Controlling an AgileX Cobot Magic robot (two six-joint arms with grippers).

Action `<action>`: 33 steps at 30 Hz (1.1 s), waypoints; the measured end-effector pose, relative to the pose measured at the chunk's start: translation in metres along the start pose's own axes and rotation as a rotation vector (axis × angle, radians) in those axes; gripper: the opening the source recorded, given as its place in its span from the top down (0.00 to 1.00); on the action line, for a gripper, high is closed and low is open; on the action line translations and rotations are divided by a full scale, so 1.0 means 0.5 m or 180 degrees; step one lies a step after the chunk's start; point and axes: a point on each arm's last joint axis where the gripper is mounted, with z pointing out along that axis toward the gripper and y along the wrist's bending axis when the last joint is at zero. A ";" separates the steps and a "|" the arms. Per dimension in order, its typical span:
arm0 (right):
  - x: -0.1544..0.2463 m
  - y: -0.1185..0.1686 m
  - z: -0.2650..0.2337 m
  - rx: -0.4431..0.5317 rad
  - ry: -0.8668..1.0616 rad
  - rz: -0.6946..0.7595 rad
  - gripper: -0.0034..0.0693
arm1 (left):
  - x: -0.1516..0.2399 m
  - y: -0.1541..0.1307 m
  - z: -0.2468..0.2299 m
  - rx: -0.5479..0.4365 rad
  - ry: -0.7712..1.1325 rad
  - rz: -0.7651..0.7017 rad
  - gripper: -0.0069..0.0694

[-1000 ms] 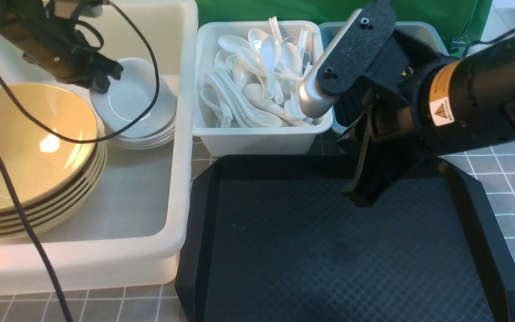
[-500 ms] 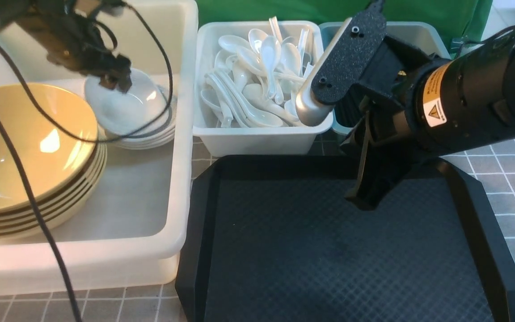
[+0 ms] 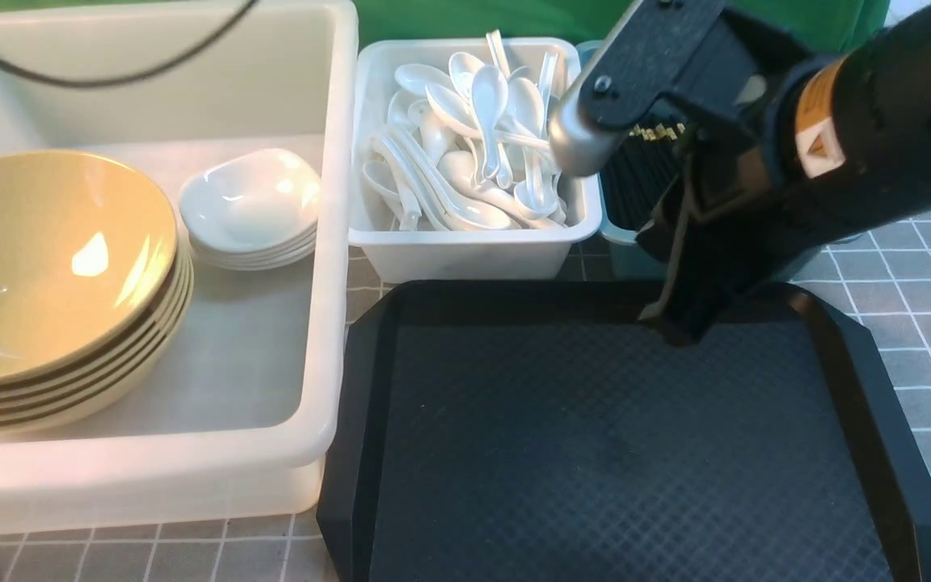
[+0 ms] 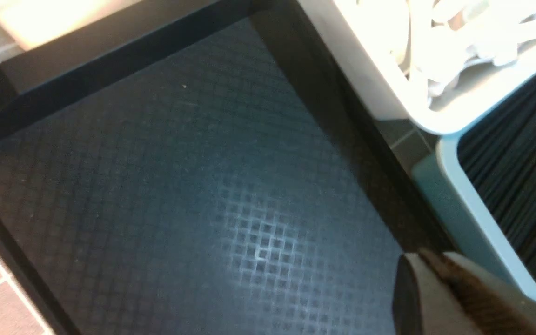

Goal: On grey table put chopsticks spoon bowls plates into blue grey white boxes.

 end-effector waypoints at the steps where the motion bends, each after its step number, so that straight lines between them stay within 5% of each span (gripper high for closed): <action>1: 0.004 -0.003 -0.018 0.0005 -0.0048 0.0056 0.85 | 0.011 -0.014 -0.045 0.0014 -0.0057 0.0012 0.81; 5: 0.023 -0.010 -0.065 0.0035 -0.0233 0.0130 0.85 | 0.061 -0.037 -0.102 0.0056 0.0001 -0.0077 0.91; 15: 0.136 -0.001 -0.164 0.0071 -0.1198 0.0406 0.85 | 0.317 -0.116 -0.142 0.0090 0.0221 -0.0244 0.92; 26: 0.259 0.042 -0.201 -0.0119 -0.2678 0.0650 0.83 | 0.583 -0.197 -0.186 -0.0173 -0.0824 -0.0591 0.92; 33: 0.267 0.047 -0.200 -0.0118 -0.2880 0.0645 0.82 | 0.633 -0.211 -0.190 -0.0242 -0.1103 -0.0580 0.92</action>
